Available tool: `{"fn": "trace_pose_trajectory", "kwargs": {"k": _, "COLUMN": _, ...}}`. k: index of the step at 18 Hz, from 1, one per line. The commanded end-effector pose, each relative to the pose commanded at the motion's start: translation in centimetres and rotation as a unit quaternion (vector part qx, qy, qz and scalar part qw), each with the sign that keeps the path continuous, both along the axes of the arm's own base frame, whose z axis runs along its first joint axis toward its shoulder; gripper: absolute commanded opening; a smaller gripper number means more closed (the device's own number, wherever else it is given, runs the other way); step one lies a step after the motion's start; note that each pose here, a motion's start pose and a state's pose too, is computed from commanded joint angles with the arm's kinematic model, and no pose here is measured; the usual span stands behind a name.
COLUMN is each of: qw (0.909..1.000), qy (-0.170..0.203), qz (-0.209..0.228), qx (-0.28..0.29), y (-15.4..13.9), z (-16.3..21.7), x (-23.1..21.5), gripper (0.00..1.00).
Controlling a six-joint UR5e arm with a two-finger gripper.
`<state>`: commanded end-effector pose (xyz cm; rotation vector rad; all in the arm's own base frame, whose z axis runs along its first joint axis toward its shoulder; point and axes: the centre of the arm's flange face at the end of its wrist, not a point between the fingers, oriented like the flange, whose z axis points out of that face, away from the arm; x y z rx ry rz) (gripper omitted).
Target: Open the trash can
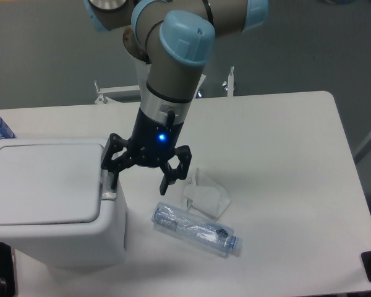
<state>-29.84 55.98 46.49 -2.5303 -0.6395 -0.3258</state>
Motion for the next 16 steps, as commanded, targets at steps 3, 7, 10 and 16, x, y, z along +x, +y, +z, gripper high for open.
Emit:
{"fn": "trace_pose_trajectory", "kwargs": {"k": 3, "qw": 1.0000, "qy": 0.001, "qz": 0.000, "qx": 0.001, "y": 0.0, "z": 0.1, "x": 0.0, "gripper": 1.00}}
{"fn": "trace_pose_trajectory", "kwargs": {"k": 7, "qw": 1.0000, "qy": 0.005, "qz": -0.001, "qx": 0.005, "y": 0.1, "z": 0.7, "x": -0.1, "gripper": 1.00}}
{"fn": "trace_pose_trajectory", "kwargs": {"k": 10, "qw": 0.9988, "qy": 0.034, "qz": 0.000, "qx": 0.035, "y": 0.2, "z": 2.5, "x": -0.3, "gripper": 1.00}}
{"fn": "trace_pose_trajectory", "kwargs": {"k": 16, "qw": 0.9948, "qy": 0.089, "qz": 0.019, "qx": 0.045, "y": -0.5, "z": 5.4, "x": -2.1, "gripper": 1.00}}
